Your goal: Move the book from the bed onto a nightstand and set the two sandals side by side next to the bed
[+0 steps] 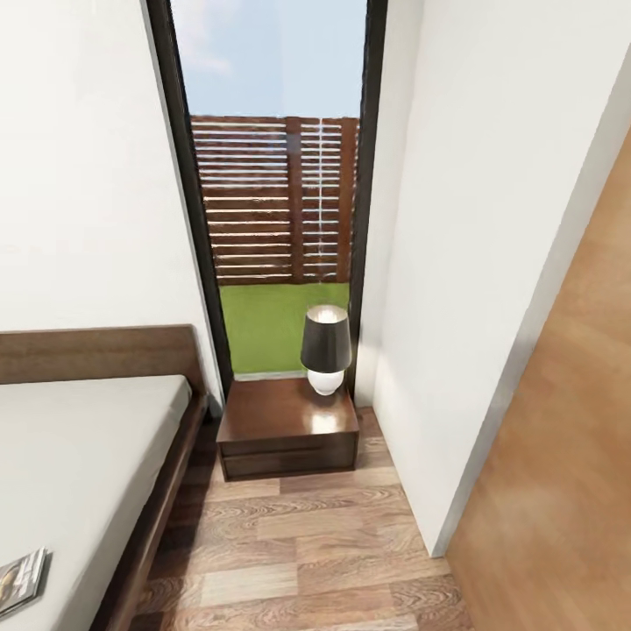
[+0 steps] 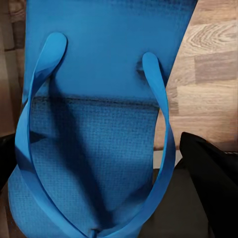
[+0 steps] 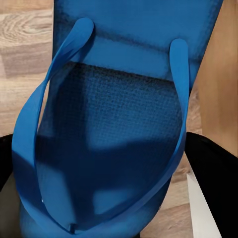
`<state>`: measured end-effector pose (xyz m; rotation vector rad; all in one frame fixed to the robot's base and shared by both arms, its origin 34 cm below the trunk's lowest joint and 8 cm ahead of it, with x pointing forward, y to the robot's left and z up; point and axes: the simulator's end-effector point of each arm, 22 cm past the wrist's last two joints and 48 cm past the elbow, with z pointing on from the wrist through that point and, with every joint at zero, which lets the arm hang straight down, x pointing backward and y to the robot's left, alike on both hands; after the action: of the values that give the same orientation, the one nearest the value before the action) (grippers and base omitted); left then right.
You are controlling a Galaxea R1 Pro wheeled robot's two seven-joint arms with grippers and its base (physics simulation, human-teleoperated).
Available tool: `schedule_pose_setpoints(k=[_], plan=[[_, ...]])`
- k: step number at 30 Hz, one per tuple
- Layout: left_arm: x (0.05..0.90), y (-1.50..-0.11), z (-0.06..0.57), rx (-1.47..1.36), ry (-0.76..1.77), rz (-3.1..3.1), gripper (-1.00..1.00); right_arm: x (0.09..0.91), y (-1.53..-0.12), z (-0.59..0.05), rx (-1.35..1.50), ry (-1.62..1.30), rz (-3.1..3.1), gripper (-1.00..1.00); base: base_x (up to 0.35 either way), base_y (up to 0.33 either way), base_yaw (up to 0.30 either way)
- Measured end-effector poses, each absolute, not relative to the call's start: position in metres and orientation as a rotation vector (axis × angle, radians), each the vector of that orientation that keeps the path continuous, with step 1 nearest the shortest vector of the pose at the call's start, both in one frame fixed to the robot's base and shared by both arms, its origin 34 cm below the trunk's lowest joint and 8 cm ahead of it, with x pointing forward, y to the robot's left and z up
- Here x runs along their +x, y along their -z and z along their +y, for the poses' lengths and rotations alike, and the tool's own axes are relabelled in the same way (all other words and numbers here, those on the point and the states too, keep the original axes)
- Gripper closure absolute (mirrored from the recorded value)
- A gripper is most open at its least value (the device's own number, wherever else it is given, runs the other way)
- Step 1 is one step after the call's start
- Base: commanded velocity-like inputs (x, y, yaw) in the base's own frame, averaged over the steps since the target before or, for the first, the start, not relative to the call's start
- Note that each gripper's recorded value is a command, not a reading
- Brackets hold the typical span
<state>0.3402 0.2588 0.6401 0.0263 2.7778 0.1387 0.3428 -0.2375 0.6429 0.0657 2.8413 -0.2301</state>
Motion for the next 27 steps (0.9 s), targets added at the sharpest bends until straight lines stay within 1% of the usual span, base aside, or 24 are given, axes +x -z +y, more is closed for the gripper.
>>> schedule_pose_setpoints(k=[7,15,20,27], plan=[[0.3405,-0.6401,0.2585,0.026,-0.138,2.777,1.0,0.3428,-0.6428,-0.2377,0.066,0.23,2.842,1.0,0.24,0.0,0.089],[0.3395,-0.6398,0.2578,0.029,-0.137,2.778,1.0,0.343,-0.6427,-0.2376,0.063,0.23,2.842,1.0,0.136,-0.002,0.249],[0.3392,-0.6398,0.2568,0.031,-0.135,2.779,1.0,0.343,-0.6428,-0.2367,0.061,0.228,2.841,1.0,0.161,-0.079,0.269],[0.3341,-0.6384,0.2498,0.031,-0.124,2.786,1.0,0.3435,-0.6428,-0.2344,0.05,0.224,2.841,1.0,0.058,-0.035,0.08]])
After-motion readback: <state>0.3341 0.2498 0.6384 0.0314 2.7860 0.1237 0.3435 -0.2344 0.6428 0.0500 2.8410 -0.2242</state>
